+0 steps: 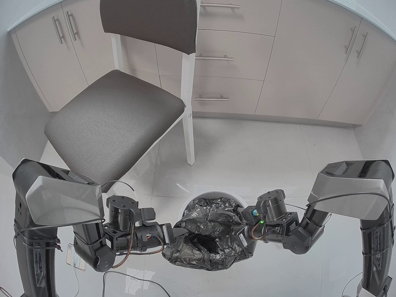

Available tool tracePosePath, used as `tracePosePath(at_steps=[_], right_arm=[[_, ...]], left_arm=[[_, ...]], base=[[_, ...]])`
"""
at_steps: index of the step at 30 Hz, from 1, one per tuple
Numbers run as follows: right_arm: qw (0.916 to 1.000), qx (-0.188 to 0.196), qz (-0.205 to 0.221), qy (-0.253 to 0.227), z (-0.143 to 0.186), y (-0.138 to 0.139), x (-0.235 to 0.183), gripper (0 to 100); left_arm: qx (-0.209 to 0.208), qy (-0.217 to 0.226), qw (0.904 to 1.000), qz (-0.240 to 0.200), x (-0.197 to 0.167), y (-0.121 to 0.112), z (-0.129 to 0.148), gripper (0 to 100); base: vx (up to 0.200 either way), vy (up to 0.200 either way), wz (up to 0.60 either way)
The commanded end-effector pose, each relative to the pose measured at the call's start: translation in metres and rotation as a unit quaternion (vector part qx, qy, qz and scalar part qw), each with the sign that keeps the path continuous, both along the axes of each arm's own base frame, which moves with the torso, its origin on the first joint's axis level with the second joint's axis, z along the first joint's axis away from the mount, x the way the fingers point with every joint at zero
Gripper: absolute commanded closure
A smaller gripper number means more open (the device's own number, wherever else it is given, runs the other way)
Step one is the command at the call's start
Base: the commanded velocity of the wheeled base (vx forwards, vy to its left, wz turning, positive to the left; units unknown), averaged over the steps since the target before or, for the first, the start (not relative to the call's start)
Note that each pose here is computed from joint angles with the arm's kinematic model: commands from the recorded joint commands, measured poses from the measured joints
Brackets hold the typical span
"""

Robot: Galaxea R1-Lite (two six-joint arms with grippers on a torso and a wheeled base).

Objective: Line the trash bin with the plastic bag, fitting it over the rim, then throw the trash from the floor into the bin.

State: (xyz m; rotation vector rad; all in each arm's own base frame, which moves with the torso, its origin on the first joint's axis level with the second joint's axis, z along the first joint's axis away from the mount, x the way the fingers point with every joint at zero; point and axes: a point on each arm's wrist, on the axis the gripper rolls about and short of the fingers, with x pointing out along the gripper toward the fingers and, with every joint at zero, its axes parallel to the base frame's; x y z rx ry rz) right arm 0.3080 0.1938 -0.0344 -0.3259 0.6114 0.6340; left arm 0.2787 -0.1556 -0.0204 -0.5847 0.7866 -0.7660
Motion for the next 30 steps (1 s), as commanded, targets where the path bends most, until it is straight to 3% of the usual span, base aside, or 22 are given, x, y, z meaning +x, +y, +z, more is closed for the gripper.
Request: tracePosePath(at_steps=[1, 5, 14, 22, 30], right_arm=[[0.9992, 0.029, -0.006, -0.027, 0.022, -0.006, -0.012, 100], [0.9971, 0.060, -0.016, -0.043, 0.033, -0.011, -0.019, 100], [0.9961, 0.068, -0.023, -0.051, 0.037, -0.015, -0.018, 100], [0.9960, 0.068, -0.027, -0.051, 0.035, -0.016, -0.014, 100], [0.9957, 0.068, -0.035, -0.052, 0.035, -0.020, -0.011, 100]], left_arm=[[0.001, -0.008, 0.9999, 0.014, 0.003, 0.001, 0.003, 100], [0.008, -0.031, 0.9976, 0.062, 0.014, 0.006, 0.010, 100], [0.004, -0.065, 0.9929, 0.100, 0.036, 0.024, 0.020, 100], [0.043, -0.074, 0.9935, 0.075, 0.048, 0.015, 0.019, 100], [0.043, -0.082, 0.9944, 0.051, 0.059, -0.007, 0.011, 100]], base=[[0.000, 0.000, 0.00], [0.000, 0.000, 0.00], [0.000, 0.000, 0.00], [0.000, 0.000, 0.00], [0.000, 0.000, 0.00]])
